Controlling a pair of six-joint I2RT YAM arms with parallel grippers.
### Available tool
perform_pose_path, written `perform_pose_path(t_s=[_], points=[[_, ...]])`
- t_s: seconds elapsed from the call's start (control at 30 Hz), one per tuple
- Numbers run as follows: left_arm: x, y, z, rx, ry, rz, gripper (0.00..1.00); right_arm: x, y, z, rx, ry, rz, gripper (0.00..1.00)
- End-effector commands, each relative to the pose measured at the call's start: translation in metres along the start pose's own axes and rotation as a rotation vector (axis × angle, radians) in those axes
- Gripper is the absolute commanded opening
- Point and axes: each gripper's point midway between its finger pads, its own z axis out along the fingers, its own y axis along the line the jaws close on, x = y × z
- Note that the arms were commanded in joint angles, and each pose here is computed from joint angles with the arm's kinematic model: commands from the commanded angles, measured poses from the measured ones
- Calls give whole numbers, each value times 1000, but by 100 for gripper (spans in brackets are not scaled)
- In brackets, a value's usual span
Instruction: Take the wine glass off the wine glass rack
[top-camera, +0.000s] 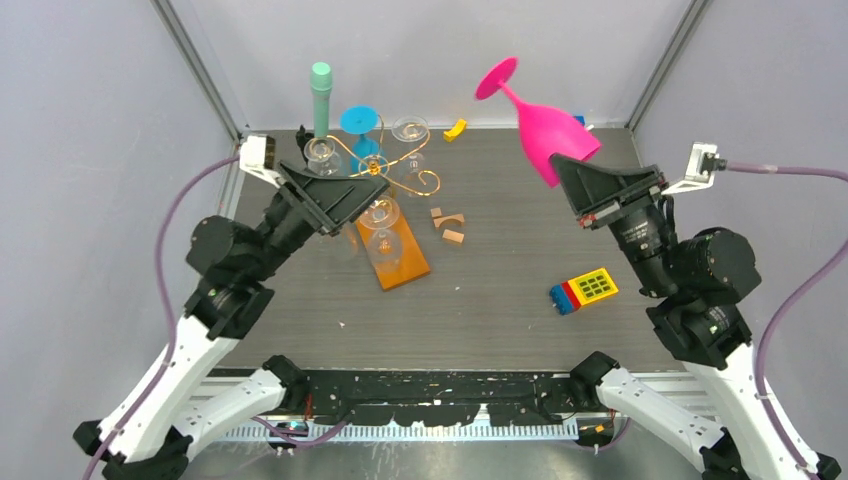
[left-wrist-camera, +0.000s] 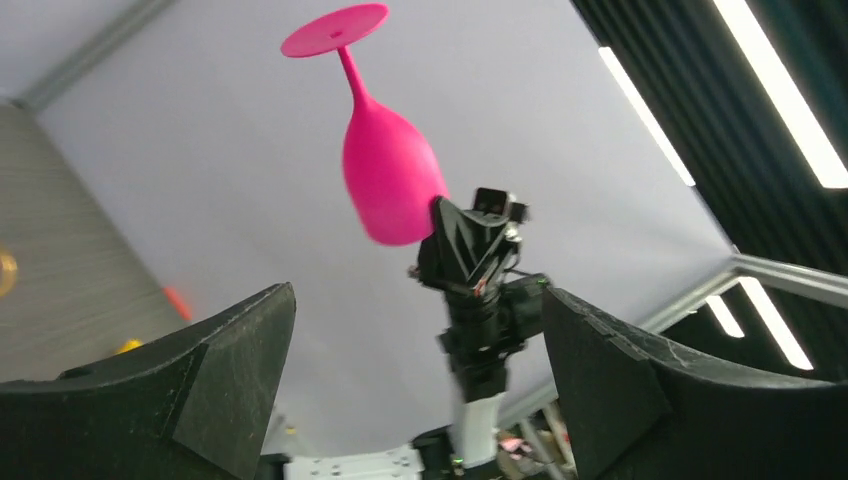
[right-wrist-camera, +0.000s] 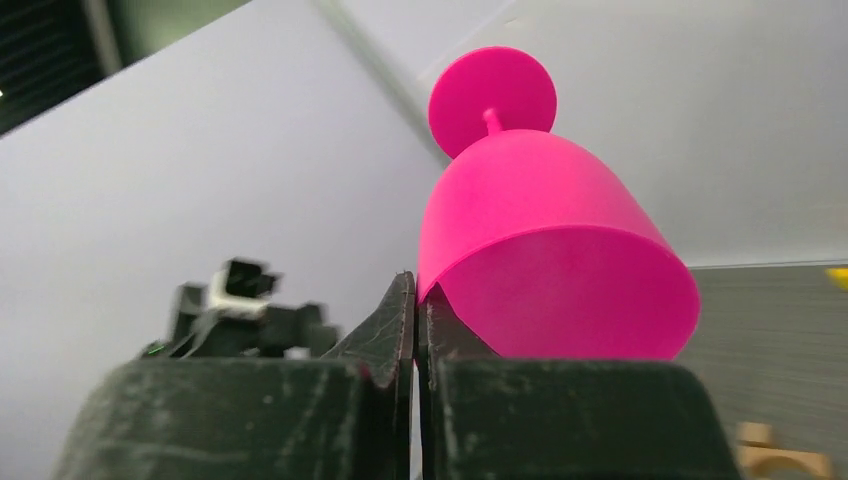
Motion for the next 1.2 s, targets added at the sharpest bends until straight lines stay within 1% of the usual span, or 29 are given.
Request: perform_pose_path(t_s=[0.0,0.03,0.07,0.1,0.13,0.17,0.2,0.23,0.37,0.4,0.53,0.67,0.73,0.77,0.8,0.9,1.0,1.17], points=[[-8,37,-27,-263,22,337,95,-3,-95,-2,472,30,-281,0],[-13,40,-34,-304,22,395,95,-6,-108,-5,543,30,-327,0],[-17,43,-42,-346,21,449,93,1,-122,-6,605,76,-362,0],[-25,49,-51,-408,3,502,92,-3,-128,-8,649,78,-401,0],[-34,55,-61,-469,-18,554,91,7,-143,-10,705,131,-433,0],[-42,59,-71,-523,-38,597,91,4,-149,-11,746,132,-464,0],[-47,66,-82,-583,-46,637,91,13,-162,-13,793,184,-491,0],[-54,69,-91,-624,-60,677,91,14,-168,-16,835,208,-516,0],[-74,77,-121,-745,-112,810,92,32,-195,-9,959,332,-561,0],[-76,80,-127,-766,-117,832,92,48,-213,-10,1017,426,-569,0],[-76,81,-142,-790,-117,846,93,74,-236,-3,1024,592,-462,0],[-71,85,-153,-805,-93,855,94,109,-263,6,1003,791,-354,0],[-68,86,-156,-811,-71,856,94,121,-274,9,1015,873,-328,0],[-65,86,-157,-810,-47,855,94,121,-272,12,1006,898,-321,0],[-61,87,-157,-806,-21,855,95,133,-281,13,1012,949,-310,0],[-50,91,-157,-804,60,850,95,146,-296,21,1027,1004,-301,0],[-40,98,-160,-818,133,838,95,155,-309,28,1040,1028,-302,0],[-31,105,-169,-852,196,815,95,175,-336,39,1093,1072,-288,0]])
